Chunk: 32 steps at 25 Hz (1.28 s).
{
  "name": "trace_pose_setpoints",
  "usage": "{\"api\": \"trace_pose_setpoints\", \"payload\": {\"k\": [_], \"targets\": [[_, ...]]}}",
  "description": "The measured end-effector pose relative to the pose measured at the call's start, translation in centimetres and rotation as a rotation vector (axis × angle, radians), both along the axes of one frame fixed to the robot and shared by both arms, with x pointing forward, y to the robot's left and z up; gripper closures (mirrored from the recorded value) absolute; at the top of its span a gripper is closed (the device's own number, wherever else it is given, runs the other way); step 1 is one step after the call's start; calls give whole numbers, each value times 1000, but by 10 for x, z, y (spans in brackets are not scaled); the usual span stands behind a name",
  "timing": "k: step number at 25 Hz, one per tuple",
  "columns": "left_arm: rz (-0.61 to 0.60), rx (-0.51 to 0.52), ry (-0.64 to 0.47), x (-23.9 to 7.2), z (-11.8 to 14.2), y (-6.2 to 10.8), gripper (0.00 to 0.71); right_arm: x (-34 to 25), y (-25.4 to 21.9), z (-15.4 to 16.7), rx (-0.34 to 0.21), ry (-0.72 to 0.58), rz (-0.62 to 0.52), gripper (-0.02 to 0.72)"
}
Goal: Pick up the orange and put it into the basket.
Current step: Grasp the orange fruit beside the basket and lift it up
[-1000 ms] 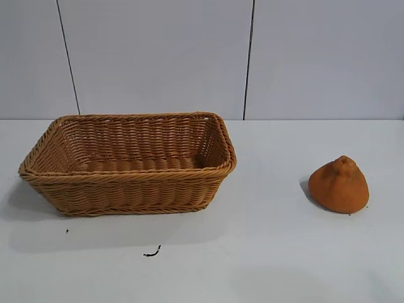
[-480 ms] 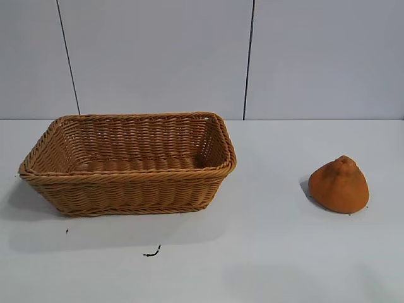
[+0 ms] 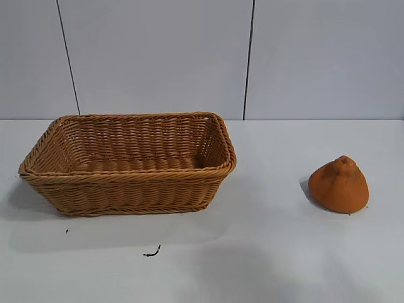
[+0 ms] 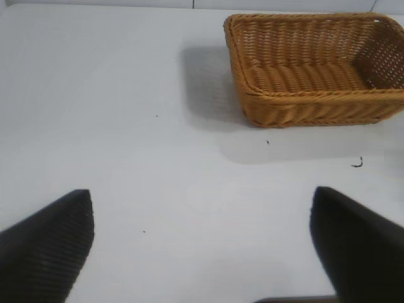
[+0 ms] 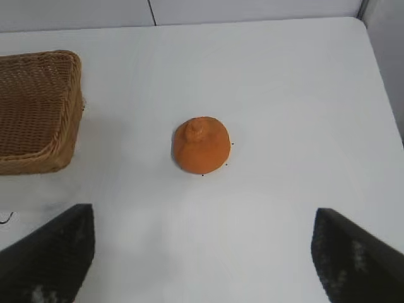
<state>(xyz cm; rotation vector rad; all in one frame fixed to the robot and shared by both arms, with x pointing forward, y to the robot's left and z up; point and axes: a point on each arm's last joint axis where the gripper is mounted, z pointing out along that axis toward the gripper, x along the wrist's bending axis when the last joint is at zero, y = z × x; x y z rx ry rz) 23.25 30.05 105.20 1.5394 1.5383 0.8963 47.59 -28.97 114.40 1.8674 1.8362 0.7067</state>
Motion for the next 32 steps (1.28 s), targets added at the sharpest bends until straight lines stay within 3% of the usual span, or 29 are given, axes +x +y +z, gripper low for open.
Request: {"api": "trace_pose_setpoints", "payload": {"k": [8, 18, 32], "targets": [[0, 0, 0, 0, 0, 0, 44, 94, 11, -34, 18, 195, 27, 66], [0, 0, 0, 0, 0, 0, 44, 148, 14, -148, 14, 514, 25, 66], [0, 0, 0, 0, 0, 0, 44, 172, 15, -252, 16, 653, 1, 66]]}}
